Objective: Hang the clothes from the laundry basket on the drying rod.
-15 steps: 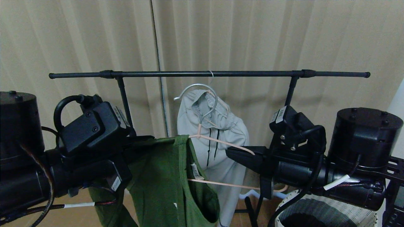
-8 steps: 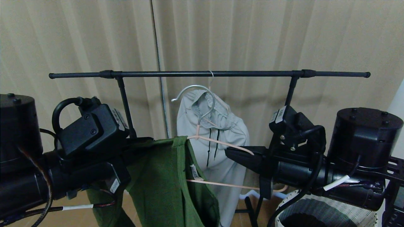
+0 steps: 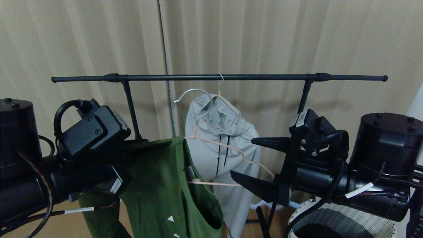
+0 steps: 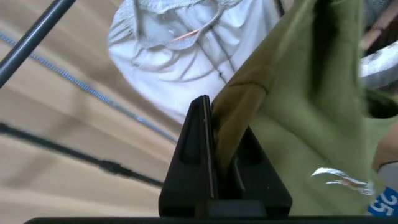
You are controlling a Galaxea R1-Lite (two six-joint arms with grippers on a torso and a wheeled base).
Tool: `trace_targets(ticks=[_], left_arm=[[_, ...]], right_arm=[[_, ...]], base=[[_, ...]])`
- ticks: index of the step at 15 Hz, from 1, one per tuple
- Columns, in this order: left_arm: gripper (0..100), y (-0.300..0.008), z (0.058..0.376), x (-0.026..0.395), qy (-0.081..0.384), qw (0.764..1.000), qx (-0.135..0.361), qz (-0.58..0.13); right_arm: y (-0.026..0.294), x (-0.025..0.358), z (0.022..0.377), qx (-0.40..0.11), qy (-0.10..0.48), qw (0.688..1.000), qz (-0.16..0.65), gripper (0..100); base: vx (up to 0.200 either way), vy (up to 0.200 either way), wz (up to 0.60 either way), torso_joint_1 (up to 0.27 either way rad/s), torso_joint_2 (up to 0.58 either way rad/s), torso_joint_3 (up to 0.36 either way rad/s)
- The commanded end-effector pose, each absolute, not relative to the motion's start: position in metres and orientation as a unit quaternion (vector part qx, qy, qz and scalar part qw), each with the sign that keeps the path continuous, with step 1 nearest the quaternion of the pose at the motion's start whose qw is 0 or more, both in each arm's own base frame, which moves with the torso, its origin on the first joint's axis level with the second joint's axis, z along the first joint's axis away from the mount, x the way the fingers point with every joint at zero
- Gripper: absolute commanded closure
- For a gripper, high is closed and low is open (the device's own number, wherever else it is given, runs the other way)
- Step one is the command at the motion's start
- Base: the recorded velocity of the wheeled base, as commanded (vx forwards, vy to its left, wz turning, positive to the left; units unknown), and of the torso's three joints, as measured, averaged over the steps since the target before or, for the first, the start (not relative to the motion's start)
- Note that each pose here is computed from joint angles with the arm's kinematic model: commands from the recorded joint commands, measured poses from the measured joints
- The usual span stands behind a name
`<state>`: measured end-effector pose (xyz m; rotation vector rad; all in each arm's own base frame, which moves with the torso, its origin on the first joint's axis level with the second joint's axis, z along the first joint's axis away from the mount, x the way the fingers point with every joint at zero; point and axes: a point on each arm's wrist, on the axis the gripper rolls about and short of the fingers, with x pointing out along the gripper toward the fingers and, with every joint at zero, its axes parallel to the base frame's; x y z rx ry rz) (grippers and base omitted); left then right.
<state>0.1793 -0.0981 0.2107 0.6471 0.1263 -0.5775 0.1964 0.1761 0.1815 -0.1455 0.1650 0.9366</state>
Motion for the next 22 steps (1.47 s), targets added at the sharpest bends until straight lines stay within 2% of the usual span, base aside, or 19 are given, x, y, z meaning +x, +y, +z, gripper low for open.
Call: trace_targets(ticks=[1, 3, 5, 9, 14, 17, 22], left_arm=[[100, -0.093, 0.21, 0.181, 0.071, 0.913, 0.317, -0.247], [100, -0.091, 0.21, 0.182, 0.081, 0.92, 0.319, -0.211], [100, -0.092, 0.213, 0.184, 0.079, 0.927, 0.304, -0.205], [100, -0.097, 0.219, 0.197, 0.039, 0.948, 0.271, -0.16], [100, -0.1, 0.223, 0.201, 0.017, 0.953, 0.262, -0.152], [100, -0.103, 0.226, 0.199, 0.01, 0.958, 0.237, -0.161], [100, -0.112, 0.23, 0.194, -0.009, 0.959, 0.217, -0.181]], right_arm=[[0.166, 0.193, 0.184, -0.07, 0.076, 0.892, 0.44, 0], [0.16, 0.189, 0.18, -0.071, 0.084, 0.893, 0.436, 0], [0.157, 0.185, 0.171, -0.074, 0.099, 0.892, 0.435, 0], [0.158, 0.186, 0.157, -0.083, 0.127, 0.896, 0.417, 0], [0.167, 0.185, 0.154, -0.083, 0.132, 0.89, 0.429, 0], [0.192, 0.193, 0.148, -0.077, 0.11, 0.887, 0.441, 0], [0.222, 0.218, 0.137, -0.081, 0.117, 0.903, 0.405, 0]], base=[[0.0, 0.0, 0.0, 0.0, 0.0, 0.0], [0.0, 0.0, 0.0, 0.0, 0.0, 0.0], [0.0, 0.0, 0.0, 0.0, 0.0, 0.0], [0.0, 0.0, 0.0, 0.0, 0.0, 0.0], [0.0, 0.0, 0.0, 0.0, 0.0, 0.0], [0.0, 0.0, 0.0, 0.0, 0.0, 0.0], [0.0, 0.0, 0.0, 0.0, 0.0, 0.0]])
